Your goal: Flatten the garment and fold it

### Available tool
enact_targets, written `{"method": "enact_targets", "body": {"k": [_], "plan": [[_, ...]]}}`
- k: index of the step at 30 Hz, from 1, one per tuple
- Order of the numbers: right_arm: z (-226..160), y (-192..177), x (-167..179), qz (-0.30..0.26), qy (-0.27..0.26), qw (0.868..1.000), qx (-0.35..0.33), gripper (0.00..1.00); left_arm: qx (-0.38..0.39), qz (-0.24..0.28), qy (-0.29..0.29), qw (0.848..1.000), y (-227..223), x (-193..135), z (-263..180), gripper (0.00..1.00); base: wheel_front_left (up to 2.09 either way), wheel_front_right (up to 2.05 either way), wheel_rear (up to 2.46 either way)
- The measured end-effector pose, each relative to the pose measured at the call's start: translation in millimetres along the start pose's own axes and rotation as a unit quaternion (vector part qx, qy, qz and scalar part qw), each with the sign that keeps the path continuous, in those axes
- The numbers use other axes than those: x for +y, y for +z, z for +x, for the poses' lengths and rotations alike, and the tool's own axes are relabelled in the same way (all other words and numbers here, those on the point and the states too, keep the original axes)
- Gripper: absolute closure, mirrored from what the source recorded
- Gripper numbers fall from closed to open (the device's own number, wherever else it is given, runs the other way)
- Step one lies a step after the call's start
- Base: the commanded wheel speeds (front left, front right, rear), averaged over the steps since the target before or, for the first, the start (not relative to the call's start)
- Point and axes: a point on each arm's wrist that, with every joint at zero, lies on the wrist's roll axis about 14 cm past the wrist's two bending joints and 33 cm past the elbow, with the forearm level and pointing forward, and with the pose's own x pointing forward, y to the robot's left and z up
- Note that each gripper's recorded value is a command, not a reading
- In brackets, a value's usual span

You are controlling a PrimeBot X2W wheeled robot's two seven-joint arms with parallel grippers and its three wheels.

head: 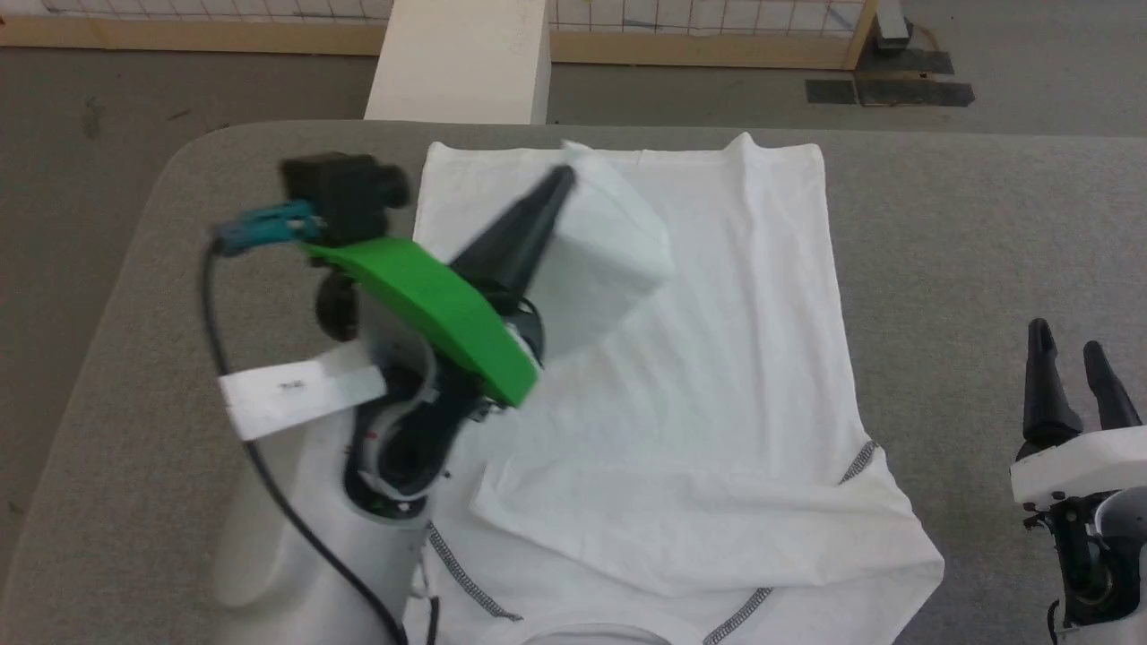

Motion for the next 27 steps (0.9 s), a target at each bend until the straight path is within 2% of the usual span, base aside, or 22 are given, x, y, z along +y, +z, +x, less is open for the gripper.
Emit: {"method": "enact_targets", "body": {"k": [4,10,15,16,17,18,21,23,25,27], "plan": [[-4.5,-1.6,-11.1,0.000,-0.014,1.000,0.001,0.00,0.089,-0.008,-0.051,0.995,-63.9,-31.1,17.9,1.00,0.00,0.00,0.00],[-11.0,-8.4,-30.6,0.005,-0.040,0.999,0.008,0.00,0.217,-0.001,-0.122,0.968,-159.7,-72.7,17.7,1.00,0.00,0.00,0.00],[-14.6,-16.2,-43.4,0.005,-0.058,0.998,0.016,0.00,0.332,-0.002,-0.167,0.929,-232.0,-97.2,-9.2,1.00,0.00,0.00,0.00],[-15.2,-17.7,-46.0,0.004,-0.061,0.998,0.018,0.00,0.369,0.001,-0.169,0.914,-250.9,-97.7,-20.2,1.00,0.00,0.00,0.00],[-15.7,-18.3,-47.3,0.004,-0.063,0.998,0.019,0.00,0.393,0.001,-0.169,0.904,-262.0,-97.3,-28.1,0.76,0.00,0.00,0.00],[-16.3,-18.5,-48.7,0.004,-0.065,0.998,0.018,0.00,0.415,-0.003,-0.168,0.894,-272.3,-97.4,-36.5,0.00,0.00,0.00,0.00],[-16.3,-19.4,-48.3,0.004,-0.065,0.998,0.019,0.00,0.457,-0.012,-0.166,0.874,-286.1,-98.9,-51.7,0.00,0.00,0.00,0.00],[-15.1,-19.7,-44.9,0.005,-0.060,0.998,0.019,0.00,0.456,-0.030,-0.163,0.874,-280.5,-100.9,-50.9,0.00,0.00,0.00,0.00],[-13.7,-19.7,-40.8,0.006,-0.055,0.998,0.019,0.00,0.435,-0.063,-0.160,0.884,-264.9,-104.8,-42.3,0.00,0.00,0.00,0.00],[-12.2,-19.0,-35.9,0.005,-0.048,0.999,0.018,0.00,0.386,-0.092,-0.148,0.906,-237.1,-102.1,-22.8,0.00,0.00,0.00,0.00]]}}
